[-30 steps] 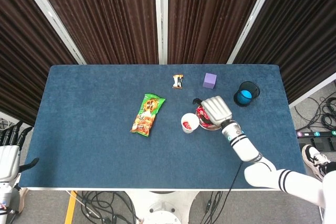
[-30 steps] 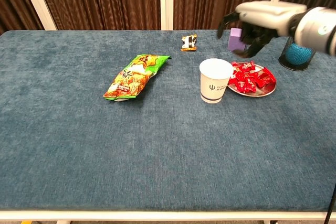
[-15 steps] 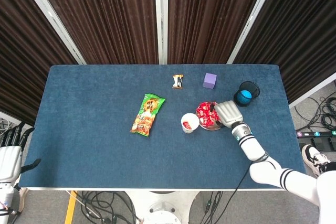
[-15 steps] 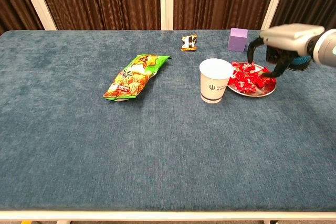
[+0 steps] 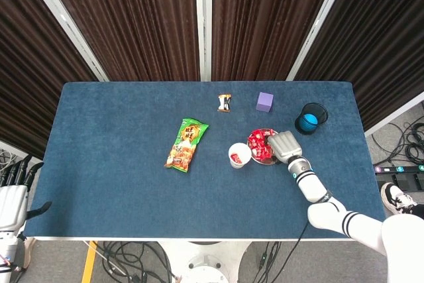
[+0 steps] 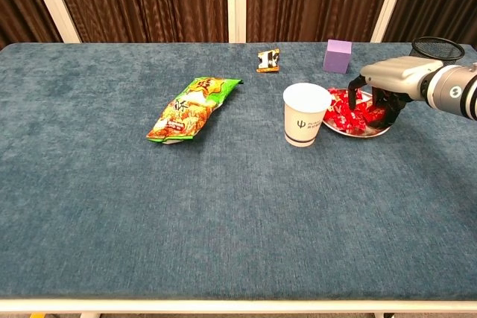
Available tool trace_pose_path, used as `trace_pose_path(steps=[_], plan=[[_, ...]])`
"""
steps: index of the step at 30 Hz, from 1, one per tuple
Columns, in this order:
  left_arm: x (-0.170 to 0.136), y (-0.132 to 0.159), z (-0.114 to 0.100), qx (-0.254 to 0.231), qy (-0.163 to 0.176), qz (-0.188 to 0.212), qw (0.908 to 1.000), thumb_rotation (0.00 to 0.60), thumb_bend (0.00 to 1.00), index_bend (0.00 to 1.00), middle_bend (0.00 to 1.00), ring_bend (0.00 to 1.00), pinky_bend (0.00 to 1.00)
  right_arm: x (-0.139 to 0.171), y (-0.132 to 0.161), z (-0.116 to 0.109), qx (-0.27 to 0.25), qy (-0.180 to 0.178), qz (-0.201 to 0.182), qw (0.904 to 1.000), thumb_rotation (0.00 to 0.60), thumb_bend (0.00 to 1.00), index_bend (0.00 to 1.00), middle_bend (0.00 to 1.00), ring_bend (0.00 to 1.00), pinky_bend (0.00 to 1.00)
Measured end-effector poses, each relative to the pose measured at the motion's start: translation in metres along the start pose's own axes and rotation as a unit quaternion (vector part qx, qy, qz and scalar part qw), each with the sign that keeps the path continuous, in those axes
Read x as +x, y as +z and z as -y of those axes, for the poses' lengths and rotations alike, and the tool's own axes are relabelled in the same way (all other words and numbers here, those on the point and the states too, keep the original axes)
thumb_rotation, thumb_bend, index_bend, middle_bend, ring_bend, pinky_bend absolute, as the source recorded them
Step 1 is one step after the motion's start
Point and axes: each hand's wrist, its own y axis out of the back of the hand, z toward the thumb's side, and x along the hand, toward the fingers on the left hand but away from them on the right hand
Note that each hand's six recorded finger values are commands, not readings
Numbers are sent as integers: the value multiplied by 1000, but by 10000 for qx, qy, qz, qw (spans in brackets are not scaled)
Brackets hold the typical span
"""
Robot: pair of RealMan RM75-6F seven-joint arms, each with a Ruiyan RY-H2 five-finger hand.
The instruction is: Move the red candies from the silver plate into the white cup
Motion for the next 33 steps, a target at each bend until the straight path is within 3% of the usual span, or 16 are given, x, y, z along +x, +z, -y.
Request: trace_pose_path(steps=[14, 23, 29, 33], plan=[[-2, -4, 3, -19, -19, -41, 10000, 600, 0, 206, 120, 99, 116, -7, 4, 4, 37, 21, 46, 10000, 600, 259, 476, 976, 927, 1000], [-3, -6, 3, -29, -10, -56, 10000, 600, 0, 206, 120, 99, 116, -10, 5, -1, 31, -101, 86, 9999, 600, 381, 608, 990, 942, 1000], [-3, -5, 0, -10, 19, -39, 10000, 600, 0, 206, 120, 99, 116, 0, 5, -22, -82, -407, -4, 9991, 600, 384, 615, 990, 942, 1000], [-3, -4, -3, 8, 60, -26, 10000, 600, 0, 206, 120, 99, 117, 19, 12, -48, -288, -748, -253, 9965, 600, 383, 619, 990, 942, 1000]])
